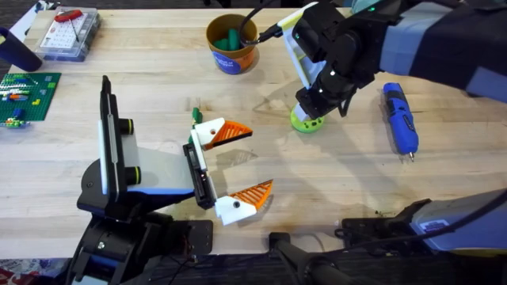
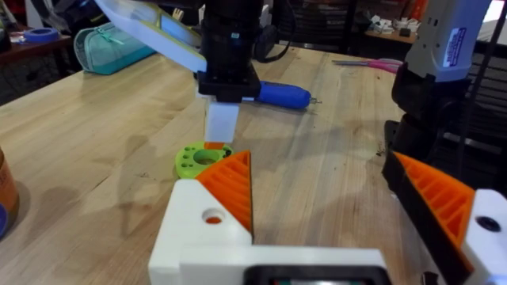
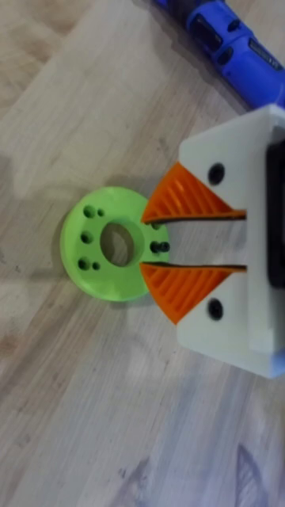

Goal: Pick up the gripper from the table and insert it into the empty holder that is missing its gripper. Then pick up a screw, insert it into the mounting hole, and use the screwdriver to tighten it. Finally, clean up the table by picking up the vegetable and placing it into the bucket.

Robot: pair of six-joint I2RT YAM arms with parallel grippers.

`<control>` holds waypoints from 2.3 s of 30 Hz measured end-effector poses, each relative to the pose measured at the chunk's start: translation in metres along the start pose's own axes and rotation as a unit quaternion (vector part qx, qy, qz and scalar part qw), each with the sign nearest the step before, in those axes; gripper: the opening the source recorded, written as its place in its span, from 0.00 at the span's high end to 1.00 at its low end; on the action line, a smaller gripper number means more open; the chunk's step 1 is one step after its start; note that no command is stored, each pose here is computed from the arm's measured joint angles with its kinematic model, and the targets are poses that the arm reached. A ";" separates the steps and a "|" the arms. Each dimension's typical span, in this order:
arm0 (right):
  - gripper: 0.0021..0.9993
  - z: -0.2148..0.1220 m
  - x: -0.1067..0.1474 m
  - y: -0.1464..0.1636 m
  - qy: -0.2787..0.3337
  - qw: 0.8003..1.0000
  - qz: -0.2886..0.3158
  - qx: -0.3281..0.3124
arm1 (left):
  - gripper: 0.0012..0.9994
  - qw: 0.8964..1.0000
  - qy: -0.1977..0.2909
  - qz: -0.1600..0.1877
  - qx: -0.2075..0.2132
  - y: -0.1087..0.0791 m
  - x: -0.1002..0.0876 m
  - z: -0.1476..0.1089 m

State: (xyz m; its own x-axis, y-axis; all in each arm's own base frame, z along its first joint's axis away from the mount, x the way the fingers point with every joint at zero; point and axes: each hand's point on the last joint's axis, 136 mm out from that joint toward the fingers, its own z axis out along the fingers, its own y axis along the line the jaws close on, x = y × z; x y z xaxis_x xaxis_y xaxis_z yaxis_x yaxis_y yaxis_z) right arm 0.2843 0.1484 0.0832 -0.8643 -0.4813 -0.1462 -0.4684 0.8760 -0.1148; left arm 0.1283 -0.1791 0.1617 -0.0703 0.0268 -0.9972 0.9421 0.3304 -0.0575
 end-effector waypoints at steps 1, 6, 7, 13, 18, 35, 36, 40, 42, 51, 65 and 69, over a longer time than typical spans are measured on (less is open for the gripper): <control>0.74 0.001 0.000 0.000 0.002 1.000 0.000 -0.001 | 0.01 1.000 0.000 0.001 0.000 0.000 0.000 0.000; 0.74 0.001 0.001 0.000 0.004 1.000 -0.001 -0.001 | 0.01 1.000 -0.001 0.001 0.000 0.000 0.000 0.000; 0.74 0.001 0.001 0.000 0.004 1.000 -0.001 -0.001 | 0.01 1.000 -0.001 0.001 0.000 0.000 0.000 0.000; 0.74 -0.008 0.004 -0.001 -0.002 1.000 0.000 -0.001 | 0.01 1.000 -0.001 0.001 0.000 0.000 0.000 0.000; 0.74 -0.039 0.019 -0.005 -0.016 1.000 0.001 -0.001 | 0.01 1.000 -0.001 0.001 0.000 0.000 0.000 0.000; 0.21 -0.062 0.041 -0.009 -0.011 1.000 0.009 -0.002 | 0.01 1.000 -0.001 0.001 0.000 0.000 0.000 0.000; 0.09 -0.062 0.041 -0.009 -0.011 1.000 0.009 -0.002 | 0.01 1.000 -0.001 0.001 0.000 0.000 0.000 0.000; 0.00 -0.061 0.043 -0.005 -0.007 1.000 0.017 -0.014 | 0.01 1.000 -0.001 0.001 0.000 0.000 0.000 0.000; 0.00 -0.060 0.045 -0.002 -0.003 1.000 0.019 -0.022 | 0.01 1.000 -0.001 0.001 0.000 0.000 0.000 0.000; 0.00 -0.036 0.054 0.003 0.008 0.999 0.029 -0.036 | 0.01 1.000 -0.001 0.001 0.000 0.000 0.000 0.000; 0.05 -0.003 0.039 0.000 -0.024 0.997 0.064 -0.036 | 0.01 1.000 -0.001 0.001 0.000 0.000 0.000 0.000; 0.10 0.012 0.033 0.002 -0.017 0.997 0.065 -0.035 | 0.01 1.000 -0.001 0.001 0.000 0.000 0.000 0.000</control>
State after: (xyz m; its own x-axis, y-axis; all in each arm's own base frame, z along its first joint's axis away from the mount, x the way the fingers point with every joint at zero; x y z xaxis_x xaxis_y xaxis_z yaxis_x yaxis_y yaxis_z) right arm 0.2568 0.1339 0.0665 -0.9123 -0.3636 -0.1886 -0.3660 0.9303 -0.0232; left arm 0.1284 -0.1791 0.1620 -0.0684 0.0264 -0.9973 0.9419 0.3311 -0.0559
